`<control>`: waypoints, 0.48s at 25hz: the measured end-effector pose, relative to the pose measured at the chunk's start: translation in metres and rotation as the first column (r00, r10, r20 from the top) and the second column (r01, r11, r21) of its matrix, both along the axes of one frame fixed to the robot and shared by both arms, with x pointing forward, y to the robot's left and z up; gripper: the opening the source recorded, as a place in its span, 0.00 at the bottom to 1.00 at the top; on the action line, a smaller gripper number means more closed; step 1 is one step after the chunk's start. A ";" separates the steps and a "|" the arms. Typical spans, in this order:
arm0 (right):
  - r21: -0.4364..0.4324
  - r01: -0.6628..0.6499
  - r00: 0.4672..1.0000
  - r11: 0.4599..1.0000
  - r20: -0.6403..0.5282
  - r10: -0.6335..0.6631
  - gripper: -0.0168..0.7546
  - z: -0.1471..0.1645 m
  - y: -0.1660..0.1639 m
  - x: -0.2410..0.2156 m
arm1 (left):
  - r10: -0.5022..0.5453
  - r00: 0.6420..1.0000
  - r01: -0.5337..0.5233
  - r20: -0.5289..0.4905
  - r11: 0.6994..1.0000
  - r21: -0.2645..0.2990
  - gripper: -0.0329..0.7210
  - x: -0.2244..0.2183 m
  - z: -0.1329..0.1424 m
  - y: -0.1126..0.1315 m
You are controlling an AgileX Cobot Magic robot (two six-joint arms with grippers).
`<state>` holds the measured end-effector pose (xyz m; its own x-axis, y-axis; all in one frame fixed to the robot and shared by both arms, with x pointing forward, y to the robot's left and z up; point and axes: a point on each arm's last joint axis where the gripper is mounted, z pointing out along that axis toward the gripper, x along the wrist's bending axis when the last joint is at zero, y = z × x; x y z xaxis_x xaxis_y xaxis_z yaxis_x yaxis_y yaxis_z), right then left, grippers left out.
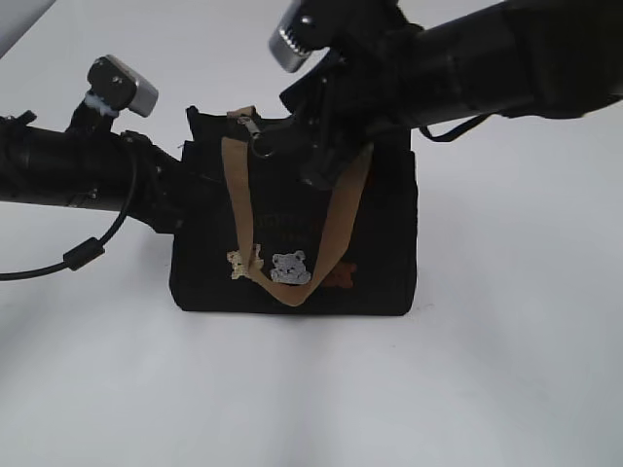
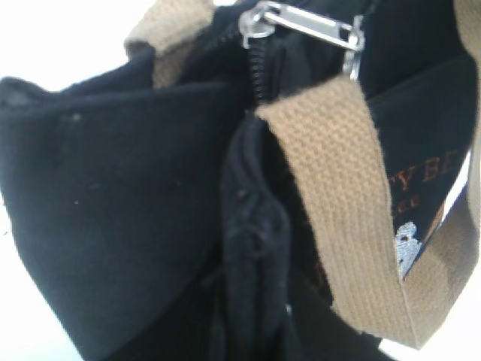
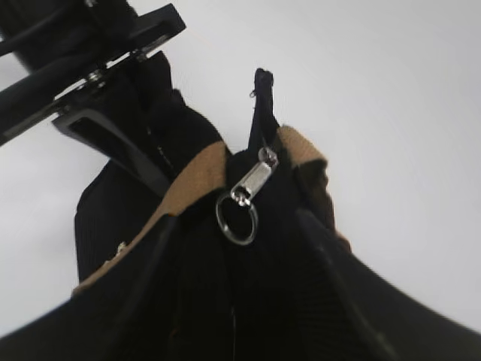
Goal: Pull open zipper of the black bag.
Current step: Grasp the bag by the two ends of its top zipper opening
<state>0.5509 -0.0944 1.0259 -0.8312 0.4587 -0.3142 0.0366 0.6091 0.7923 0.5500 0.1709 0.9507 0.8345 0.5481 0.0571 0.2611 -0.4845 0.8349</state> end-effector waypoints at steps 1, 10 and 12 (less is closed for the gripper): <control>-0.007 0.001 1.000 1.000 0.005 -0.001 0.50 -0.003 0.006 0.004 | 0.000 1.000 0.000 0.000 1.000 0.000 0.13 0.000 0.000 0.000; -0.082 0.036 0.999 0.996 0.002 -0.036 0.14 -0.034 0.031 0.013 | 0.001 1.000 -0.001 -0.001 1.000 0.001 0.13 0.000 -0.001 0.000; -0.048 0.069 0.997 0.996 -0.023 -0.071 0.04 -0.030 0.030 0.013 | 0.002 1.000 -0.002 -0.001 1.000 0.002 0.13 0.000 -0.001 0.000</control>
<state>0.5639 -0.0641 0.9958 -0.8053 0.5012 -0.3167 0.0996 0.6409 0.7611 0.5503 0.1710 0.9500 0.8331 0.5501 0.0574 0.2630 -0.4854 0.8338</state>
